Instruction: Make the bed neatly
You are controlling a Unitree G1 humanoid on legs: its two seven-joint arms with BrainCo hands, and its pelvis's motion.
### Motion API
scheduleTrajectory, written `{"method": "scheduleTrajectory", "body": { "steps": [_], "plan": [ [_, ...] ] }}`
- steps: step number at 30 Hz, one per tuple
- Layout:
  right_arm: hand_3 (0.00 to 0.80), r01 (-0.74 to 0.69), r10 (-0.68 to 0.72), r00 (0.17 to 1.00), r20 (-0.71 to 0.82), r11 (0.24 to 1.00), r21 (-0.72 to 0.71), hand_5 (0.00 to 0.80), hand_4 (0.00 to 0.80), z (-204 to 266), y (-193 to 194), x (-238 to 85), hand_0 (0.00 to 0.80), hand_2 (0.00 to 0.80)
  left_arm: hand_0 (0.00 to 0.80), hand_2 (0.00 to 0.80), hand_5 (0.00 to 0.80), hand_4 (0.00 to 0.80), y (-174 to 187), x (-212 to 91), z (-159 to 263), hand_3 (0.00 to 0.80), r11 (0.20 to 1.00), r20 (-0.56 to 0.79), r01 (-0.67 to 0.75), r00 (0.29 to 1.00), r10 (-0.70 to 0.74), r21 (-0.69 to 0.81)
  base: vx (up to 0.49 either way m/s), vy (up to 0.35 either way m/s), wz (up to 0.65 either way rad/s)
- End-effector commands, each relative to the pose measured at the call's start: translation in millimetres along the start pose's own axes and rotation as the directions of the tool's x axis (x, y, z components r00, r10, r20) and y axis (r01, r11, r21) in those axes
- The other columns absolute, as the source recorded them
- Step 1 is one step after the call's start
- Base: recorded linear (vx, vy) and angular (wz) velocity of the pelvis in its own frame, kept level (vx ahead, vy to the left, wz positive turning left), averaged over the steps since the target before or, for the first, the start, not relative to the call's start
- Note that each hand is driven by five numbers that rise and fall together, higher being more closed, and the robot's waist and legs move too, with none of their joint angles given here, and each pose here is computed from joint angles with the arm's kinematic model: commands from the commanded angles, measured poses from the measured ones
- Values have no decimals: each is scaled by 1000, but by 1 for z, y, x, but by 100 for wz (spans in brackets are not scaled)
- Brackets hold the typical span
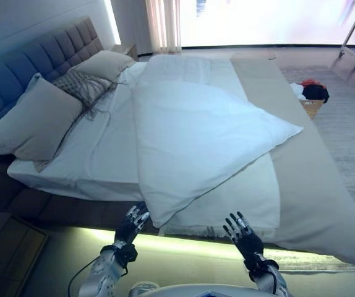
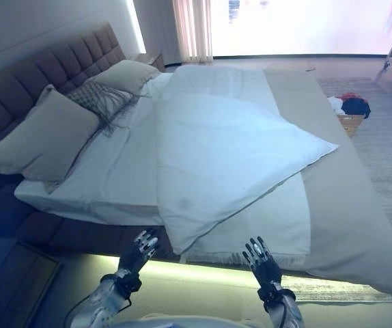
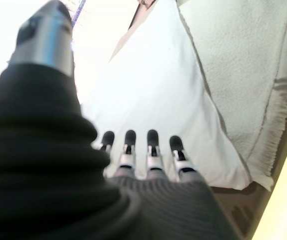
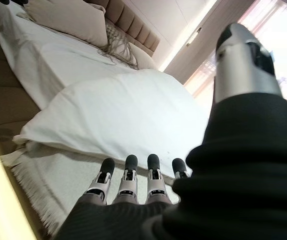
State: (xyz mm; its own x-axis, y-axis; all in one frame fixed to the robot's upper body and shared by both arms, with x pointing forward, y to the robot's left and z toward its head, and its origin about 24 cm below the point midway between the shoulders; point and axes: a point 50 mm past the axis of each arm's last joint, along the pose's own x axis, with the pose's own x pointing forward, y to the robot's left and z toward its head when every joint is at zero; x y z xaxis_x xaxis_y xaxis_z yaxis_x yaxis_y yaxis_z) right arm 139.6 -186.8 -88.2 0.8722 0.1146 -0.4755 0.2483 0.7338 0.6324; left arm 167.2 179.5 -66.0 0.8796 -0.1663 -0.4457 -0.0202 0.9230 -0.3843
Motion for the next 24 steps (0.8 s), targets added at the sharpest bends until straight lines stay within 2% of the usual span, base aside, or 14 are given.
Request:
{"method": "scheduleTrajectory", "body": {
  "steps": [1, 12, 18, 24],
  "plan": [
    [0, -101, 106, 987, 119, 994, -46, 0, 0, 34, 12, 7, 0, 0, 0, 0, 0, 0, -5, 2, 49, 0, 999, 222, 49, 974, -52, 19, -91, -57, 2],
    [0, -60, 60, 991, 119, 998, -8, 0, 0, 27, 7, 4, 0, 0, 0, 0, 0, 0, -7, -6, 33, 0, 998, 194, 56, 979, -55, -4, 44, 42, -8],
    [0, -65, 63, 993, 103, 998, 8, 0, 0, 19, 13, 6, 0, 0, 0, 0, 0, 0, -1, -4, 39, 0, 1000, 201, 11, 980, -8, -17, 93, 178, 0],
    [0, -75, 73, 986, 149, 997, 11, 0, 0, 19, 27, 12, 0, 0, 0, 0, 0, 0, 6, 2, 42, 0, 1000, 187, -19, 982, 23, -25, 41, 285, 22]
  ]
}}
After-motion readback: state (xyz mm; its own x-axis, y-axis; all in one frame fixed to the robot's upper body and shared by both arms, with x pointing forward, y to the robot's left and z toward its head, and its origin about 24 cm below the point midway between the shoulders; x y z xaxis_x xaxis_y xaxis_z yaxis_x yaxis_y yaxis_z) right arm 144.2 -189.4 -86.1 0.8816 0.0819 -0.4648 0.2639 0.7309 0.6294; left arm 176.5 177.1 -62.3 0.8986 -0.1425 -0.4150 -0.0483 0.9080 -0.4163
